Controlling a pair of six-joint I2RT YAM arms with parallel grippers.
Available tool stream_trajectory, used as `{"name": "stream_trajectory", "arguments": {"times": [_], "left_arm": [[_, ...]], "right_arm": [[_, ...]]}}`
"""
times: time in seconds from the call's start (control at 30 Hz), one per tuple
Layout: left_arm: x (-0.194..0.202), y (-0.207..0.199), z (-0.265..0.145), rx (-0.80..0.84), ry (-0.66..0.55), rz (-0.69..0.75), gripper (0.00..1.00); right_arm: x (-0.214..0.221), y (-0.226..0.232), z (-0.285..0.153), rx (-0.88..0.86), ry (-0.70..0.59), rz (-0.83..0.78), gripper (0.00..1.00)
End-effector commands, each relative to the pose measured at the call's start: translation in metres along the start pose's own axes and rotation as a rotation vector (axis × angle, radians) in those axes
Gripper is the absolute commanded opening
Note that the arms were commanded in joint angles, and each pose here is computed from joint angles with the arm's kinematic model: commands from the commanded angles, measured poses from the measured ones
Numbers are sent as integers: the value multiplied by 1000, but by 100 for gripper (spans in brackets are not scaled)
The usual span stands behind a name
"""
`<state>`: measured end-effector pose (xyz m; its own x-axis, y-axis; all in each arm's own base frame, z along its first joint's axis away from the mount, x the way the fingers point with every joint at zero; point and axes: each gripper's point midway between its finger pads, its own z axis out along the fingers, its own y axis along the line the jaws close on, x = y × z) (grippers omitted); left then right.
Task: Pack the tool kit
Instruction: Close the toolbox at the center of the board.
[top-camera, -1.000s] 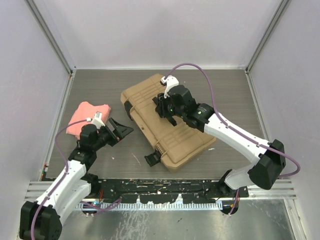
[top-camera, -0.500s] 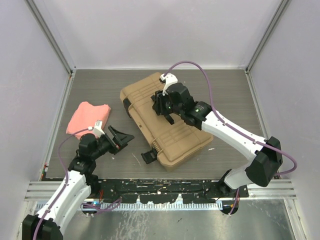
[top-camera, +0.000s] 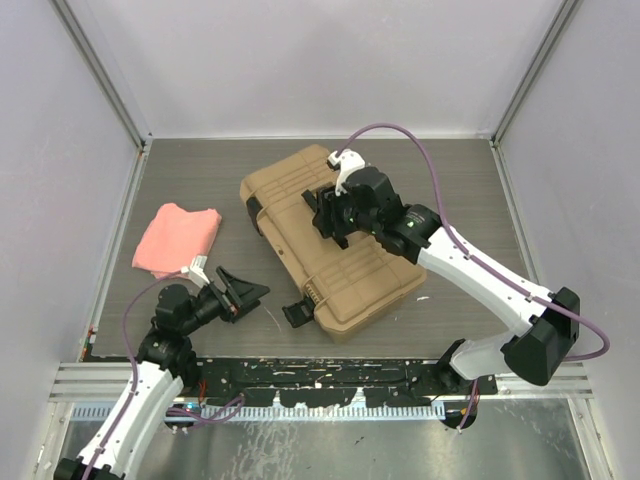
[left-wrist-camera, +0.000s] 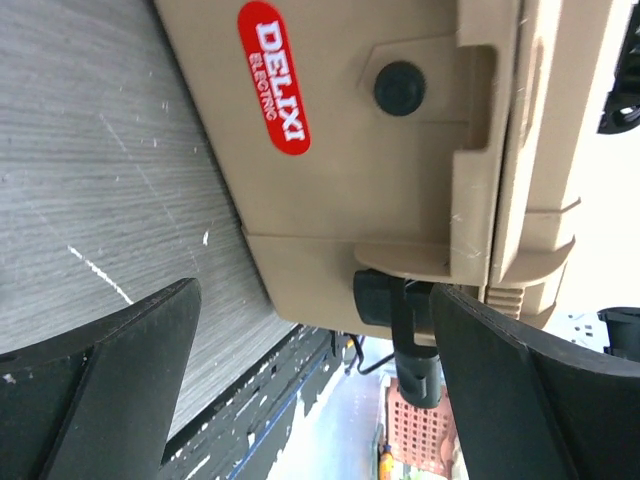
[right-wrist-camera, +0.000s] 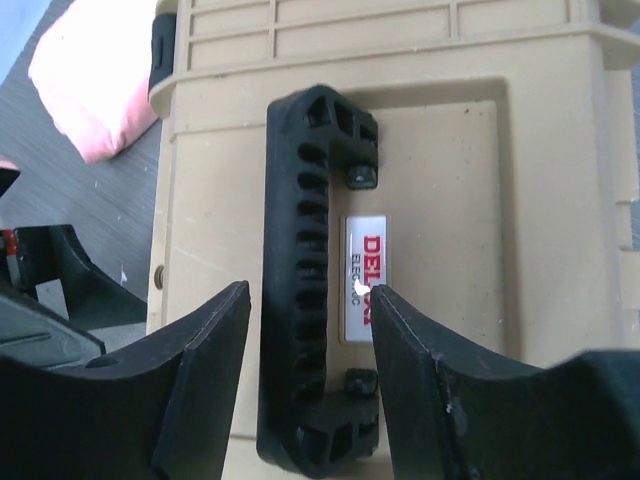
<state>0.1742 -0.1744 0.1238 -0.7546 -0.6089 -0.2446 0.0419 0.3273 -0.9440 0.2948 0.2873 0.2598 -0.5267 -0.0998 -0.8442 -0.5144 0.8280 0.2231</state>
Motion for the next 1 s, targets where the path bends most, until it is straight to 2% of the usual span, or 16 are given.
{"name": "stream_trajectory", "arguments": {"times": [0.0,0.27,0.63,0.83,0.97], "left_arm": [[13,-3,-3,34,59,-24,100],[23,-10,-2,94,86,-29,98],[37,-50,-3,257,93,76,98],[48,-43,4,207,145,88,98],[55,-52,13,200,189,119,98]], "right_arm": [[-5,12,-20,-72,13,-24,57],[5,15,-13,-93,31,-2,57],[7,18,-5,-102,39,6,56],[6,19,-4,-109,32,8,55],[7,19,-2,-108,36,15,49]]}}
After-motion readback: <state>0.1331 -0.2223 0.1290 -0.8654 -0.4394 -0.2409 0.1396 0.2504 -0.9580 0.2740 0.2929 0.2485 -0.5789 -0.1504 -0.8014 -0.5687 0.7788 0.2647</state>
